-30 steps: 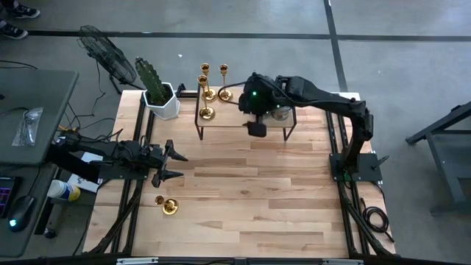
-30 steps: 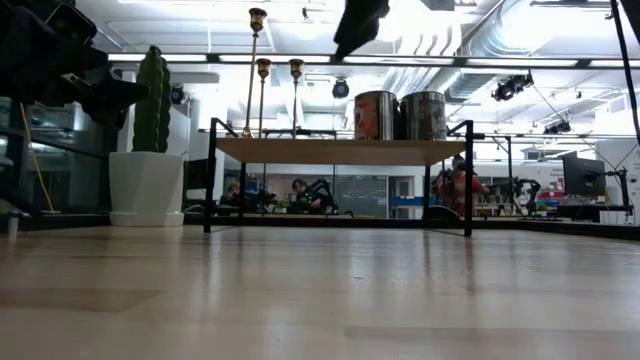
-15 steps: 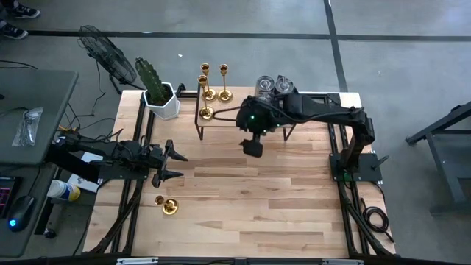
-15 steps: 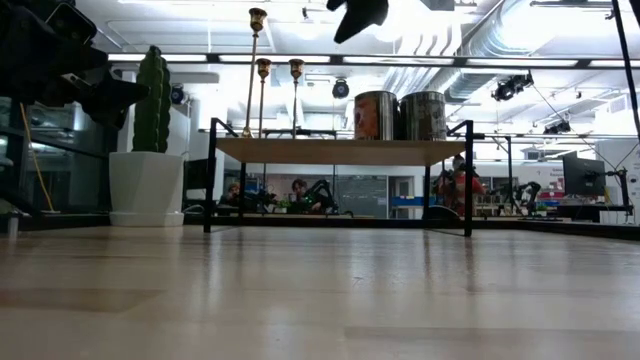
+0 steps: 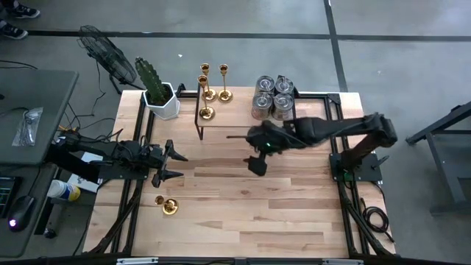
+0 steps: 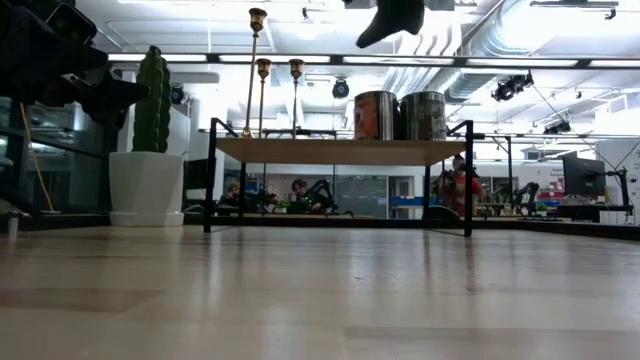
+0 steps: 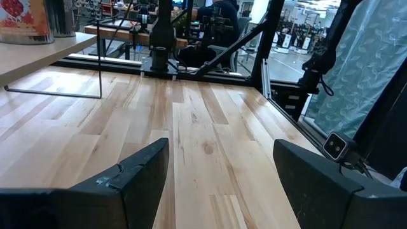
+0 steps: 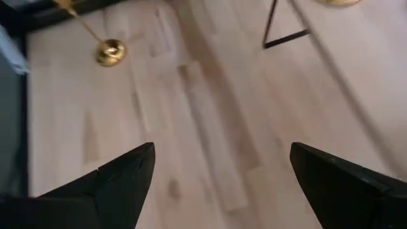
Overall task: Pick & Place candle stick holders
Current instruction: Align the gold candle holder with the other gold candle holder on the shelf
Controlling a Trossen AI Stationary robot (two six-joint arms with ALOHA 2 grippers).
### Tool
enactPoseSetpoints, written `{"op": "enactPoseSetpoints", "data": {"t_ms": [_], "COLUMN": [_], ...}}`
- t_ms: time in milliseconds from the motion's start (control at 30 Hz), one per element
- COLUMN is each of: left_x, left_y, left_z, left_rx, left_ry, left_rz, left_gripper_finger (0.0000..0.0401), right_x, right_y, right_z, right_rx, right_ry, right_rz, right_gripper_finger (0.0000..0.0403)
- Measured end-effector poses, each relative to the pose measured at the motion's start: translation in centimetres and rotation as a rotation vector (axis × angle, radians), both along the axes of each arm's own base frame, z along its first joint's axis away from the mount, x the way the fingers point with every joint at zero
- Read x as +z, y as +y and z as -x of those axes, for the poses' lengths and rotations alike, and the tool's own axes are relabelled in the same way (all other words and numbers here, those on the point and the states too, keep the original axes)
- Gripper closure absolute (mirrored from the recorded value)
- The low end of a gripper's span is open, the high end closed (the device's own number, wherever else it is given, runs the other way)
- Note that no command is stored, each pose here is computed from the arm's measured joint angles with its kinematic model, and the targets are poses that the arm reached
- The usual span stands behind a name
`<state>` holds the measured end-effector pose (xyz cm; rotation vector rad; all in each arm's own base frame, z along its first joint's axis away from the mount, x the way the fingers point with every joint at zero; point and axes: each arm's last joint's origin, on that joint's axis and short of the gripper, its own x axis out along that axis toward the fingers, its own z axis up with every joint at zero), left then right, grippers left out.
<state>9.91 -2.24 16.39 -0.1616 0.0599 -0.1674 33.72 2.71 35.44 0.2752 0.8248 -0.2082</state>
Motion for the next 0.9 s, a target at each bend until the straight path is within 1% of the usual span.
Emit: {"op": "enactPoseSetpoints", "data": {"t_ms": [133, 233, 400, 533, 633, 733, 900], "left_x": [0.0, 0.0, 0.0, 0.0, 0.0, 0.0, 0.0], "left_y": [0.0, 0.0, 0.0, 0.0, 0.0, 0.0, 0.0], "left_z": [0.0, 0.0, 0.0, 0.0, 0.0, 0.0, 0.0], "left_rx": [0.000, -0.001, 0.000, 0.000, 0.000, 0.000, 0.000], "left_ry": [0.000, 0.000, 0.000, 0.000, 0.000, 0.000, 0.000], "left_rz": [0.000, 0.000, 0.000, 0.000, 0.000, 0.000, 0.000], "left_gripper_finger": [0.0124, 0.0124, 0.0124, 0.0124, 0.0124, 0.0124, 0.0124], "right_x": [-1.4, -2.9, -5.5, -7.3, -8.8, -10.3, -12.7], "right_y": [1.6, 2.4, 2.6, 2.7, 2.8, 2.9, 2.7], "right_z": [1.9, 3.4, 6.0, 7.8, 8.9, 9.8, 11.2], "right_rx": [-0.028, -0.073, -0.143, -0.187, -0.182, -0.159, -0.037], "right_ry": [-0.096, -0.153, -0.210, -0.259, -0.331, -0.398, -0.477], "right_rz": [-0.087, -0.115, -0.133, -0.229, -0.277, -0.300, -0.251], "right_gripper_finger": [0.0046, 0.0046, 0.0046, 0.0046, 0.0046, 0.0046, 0.0046]}}
